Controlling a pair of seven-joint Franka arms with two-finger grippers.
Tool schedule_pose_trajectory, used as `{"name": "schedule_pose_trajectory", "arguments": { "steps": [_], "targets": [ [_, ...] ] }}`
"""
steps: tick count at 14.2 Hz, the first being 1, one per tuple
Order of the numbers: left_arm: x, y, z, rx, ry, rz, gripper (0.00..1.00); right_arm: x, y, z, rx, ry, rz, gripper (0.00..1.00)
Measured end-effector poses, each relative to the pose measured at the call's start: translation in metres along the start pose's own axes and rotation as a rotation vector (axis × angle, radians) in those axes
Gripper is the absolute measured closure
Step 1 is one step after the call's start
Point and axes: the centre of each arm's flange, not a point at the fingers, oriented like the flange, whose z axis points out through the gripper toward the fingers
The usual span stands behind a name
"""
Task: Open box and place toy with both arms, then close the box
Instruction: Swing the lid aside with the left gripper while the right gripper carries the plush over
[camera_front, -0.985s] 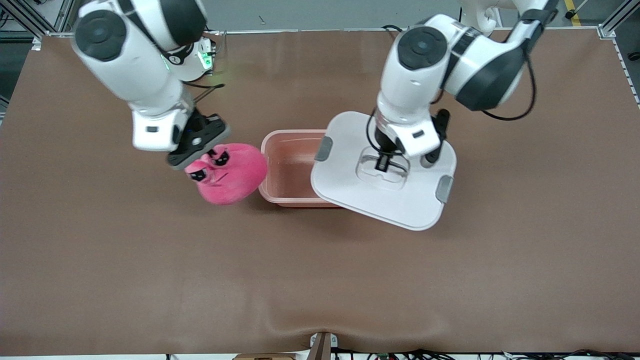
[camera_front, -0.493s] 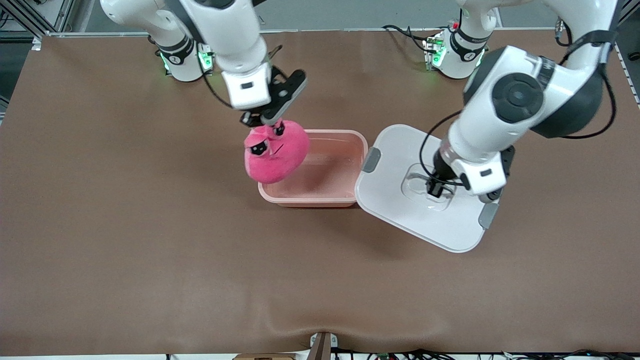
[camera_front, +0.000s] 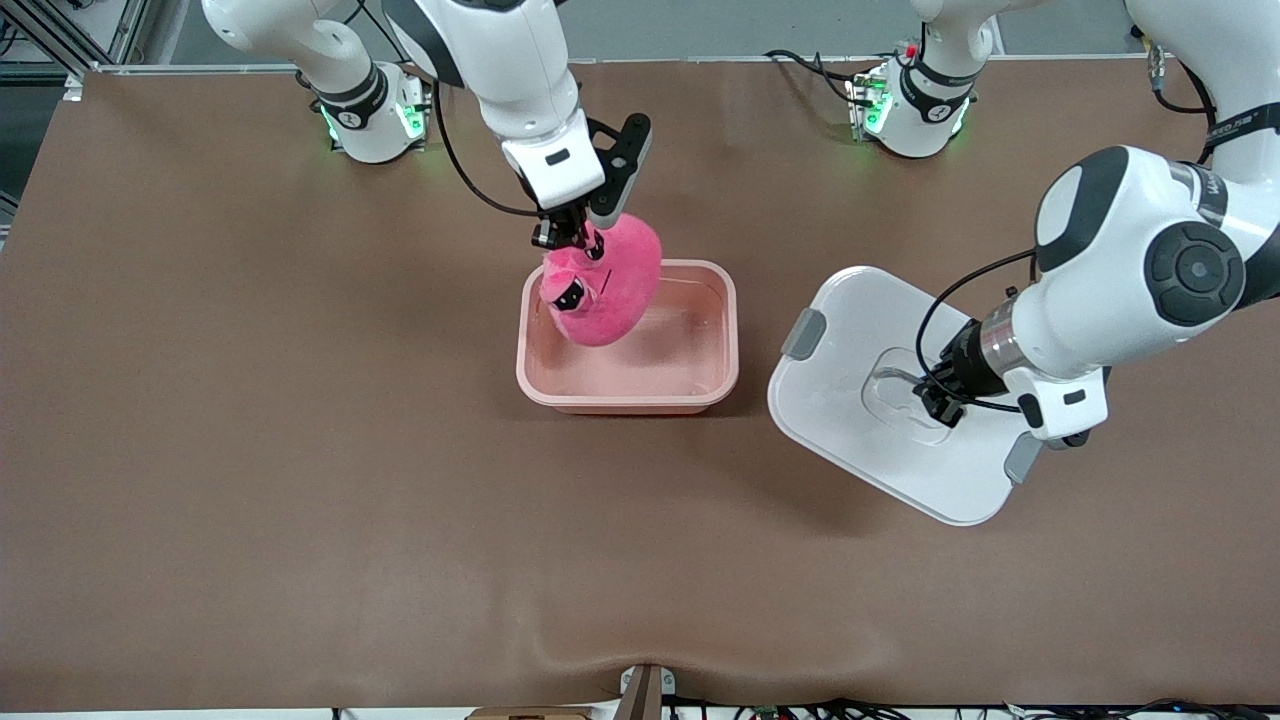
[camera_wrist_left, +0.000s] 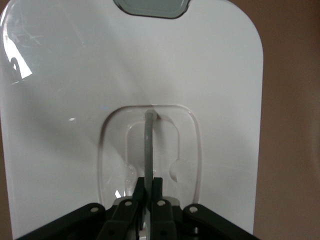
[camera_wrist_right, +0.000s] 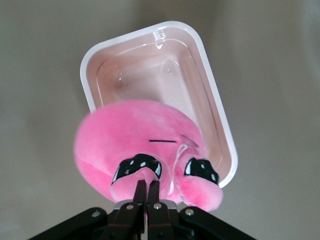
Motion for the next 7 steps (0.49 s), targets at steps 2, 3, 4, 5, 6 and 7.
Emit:
{"name": "schedule_pose_trajectory", "arguments": {
  "steps": [2,3,4,5,6,7],
  "targets": [
    [0.011,-0.002,0.004,0.004,-0.013,0.002,0.93,0.000,0.008,0.011,0.000,-0.008,-0.062,0.96],
    [0.016,-0.002,0.007,0.008,-0.018,0.000,0.93,0.000,0.009,0.015,0.000,-0.009,-0.080,0.96],
    [0.022,-0.003,0.011,0.011,-0.026,-0.008,0.93,0.001,0.009,0.016,-0.001,-0.008,-0.096,0.96],
    [0.026,-0.004,0.014,0.012,-0.044,-0.015,0.93,0.001,0.009,0.016,-0.002,-0.007,-0.116,0.96],
    [0.030,-0.004,0.016,0.010,-0.066,-0.018,0.93,0.001,0.009,0.015,-0.002,-0.006,-0.150,0.96],
    [0.034,-0.005,0.018,0.009,-0.084,-0.022,0.93,0.001,0.009,0.015,-0.002,-0.007,-0.193,0.96]
  ]
}}
